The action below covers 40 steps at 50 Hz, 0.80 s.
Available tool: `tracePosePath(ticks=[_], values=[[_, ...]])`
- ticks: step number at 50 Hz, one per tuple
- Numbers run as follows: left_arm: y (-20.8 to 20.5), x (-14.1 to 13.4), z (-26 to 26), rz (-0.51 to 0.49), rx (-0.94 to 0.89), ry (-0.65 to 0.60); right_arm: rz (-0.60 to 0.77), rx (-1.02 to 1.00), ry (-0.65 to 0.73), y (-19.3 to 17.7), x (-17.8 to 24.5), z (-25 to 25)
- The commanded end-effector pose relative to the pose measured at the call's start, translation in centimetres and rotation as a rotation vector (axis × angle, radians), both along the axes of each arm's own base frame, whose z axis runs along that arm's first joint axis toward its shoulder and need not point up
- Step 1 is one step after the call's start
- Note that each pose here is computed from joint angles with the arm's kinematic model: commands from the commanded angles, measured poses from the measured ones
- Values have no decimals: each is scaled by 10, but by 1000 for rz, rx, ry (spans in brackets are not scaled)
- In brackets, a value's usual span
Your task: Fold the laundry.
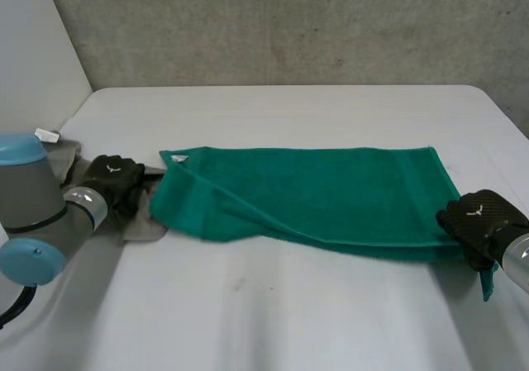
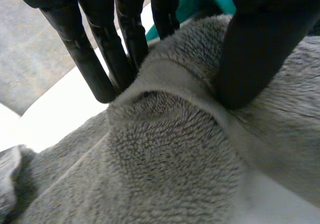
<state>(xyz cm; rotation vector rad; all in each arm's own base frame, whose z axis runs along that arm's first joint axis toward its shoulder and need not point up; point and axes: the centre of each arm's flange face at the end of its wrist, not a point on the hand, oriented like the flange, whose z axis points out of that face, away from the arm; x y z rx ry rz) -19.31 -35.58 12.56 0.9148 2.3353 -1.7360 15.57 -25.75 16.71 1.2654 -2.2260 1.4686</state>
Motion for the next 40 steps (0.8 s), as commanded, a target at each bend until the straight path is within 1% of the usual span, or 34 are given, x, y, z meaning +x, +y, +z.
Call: tracePosePath(ticks=[1,6,7,10,11,14,15,19,24,27,31,36,40], values=[[-11,5,6,72,-41,-24,-1,0,-1,0,0,0],[-23,14,17,176,-91,-50,-1,1,1,0,0,0],[-27,20,24,225,-116,-59,0,2,-1,0,0,0],[-33,28,33,298,-156,-67,0,2,-1,0,0,0],[-39,35,44,350,-200,-69,0,2,-1,0,0,0],[-46,53,65,434,-269,-64,0,2,-1,0,0,0],[-50,66,78,481,-312,-61,0,0,-1,0,0,0],[-56,90,99,545,-375,-56,2,2,-1,1,1,0],[-60,99,104,567,-390,-78,2,5,-1,1,1,-1],[-61,105,100,578,-379,-148,2,6,-1,2,1,-1],[-60,111,93,607,-361,-209,2,8,-1,2,1,-2],[-53,102,79,572,-315,-253,2,6,-1,2,1,-1],[-50,93,77,550,-312,-244,4,7,-3,2,1,-1]])
